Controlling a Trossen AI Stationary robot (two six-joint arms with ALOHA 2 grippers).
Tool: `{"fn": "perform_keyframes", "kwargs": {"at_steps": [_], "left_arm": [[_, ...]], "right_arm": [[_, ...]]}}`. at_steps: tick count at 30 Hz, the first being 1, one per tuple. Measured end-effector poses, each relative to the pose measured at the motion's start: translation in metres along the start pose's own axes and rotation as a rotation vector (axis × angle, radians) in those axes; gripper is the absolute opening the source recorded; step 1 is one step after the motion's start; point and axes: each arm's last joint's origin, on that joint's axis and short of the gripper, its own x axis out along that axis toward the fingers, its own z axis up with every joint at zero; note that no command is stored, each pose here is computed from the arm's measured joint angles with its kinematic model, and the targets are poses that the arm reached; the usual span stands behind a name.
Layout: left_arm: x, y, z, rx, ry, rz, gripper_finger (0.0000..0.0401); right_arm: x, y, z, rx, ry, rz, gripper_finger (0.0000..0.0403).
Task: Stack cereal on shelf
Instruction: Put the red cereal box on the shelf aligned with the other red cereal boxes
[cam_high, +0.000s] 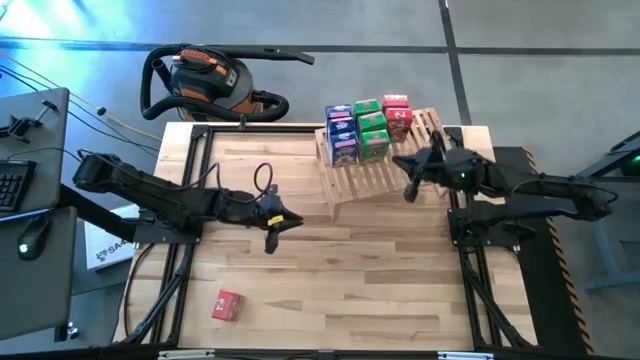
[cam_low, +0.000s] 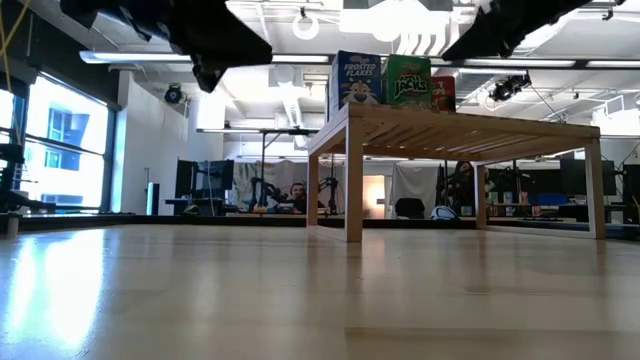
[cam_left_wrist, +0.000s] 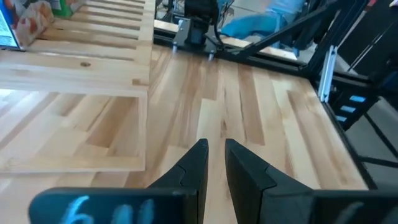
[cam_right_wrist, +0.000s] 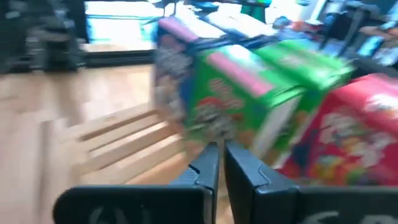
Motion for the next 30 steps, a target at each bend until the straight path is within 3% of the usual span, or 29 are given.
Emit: {"fn": "perform_keyframes", "kwargs": {"at_steps": [6,12,22,30], "left_arm": [[-0.005,-0.011,0.013,-0.063,0.089,0.001,0.0055],[-0.023,-0.033,0.024,-0.148,0.354,0.040,0.0100],[-0.055,-0.087,0.026,-0.460,0.815,0.228,0.0192],[-0.049,-0.132,0.021,-0.696,0.974,0.389,0.0242]], "right_arm": [[-0.009,0.028,-0.010,0.015,-0.049,0.097,0.0002],[-0.024,0.052,-0.009,-0.022,-0.091,0.137,0.0002],[-0.036,0.072,-0.012,-0.062,-0.103,0.176,0.0002],[-0.036,0.080,-0.015,-0.147,-0.093,0.188,0.0002]]}}
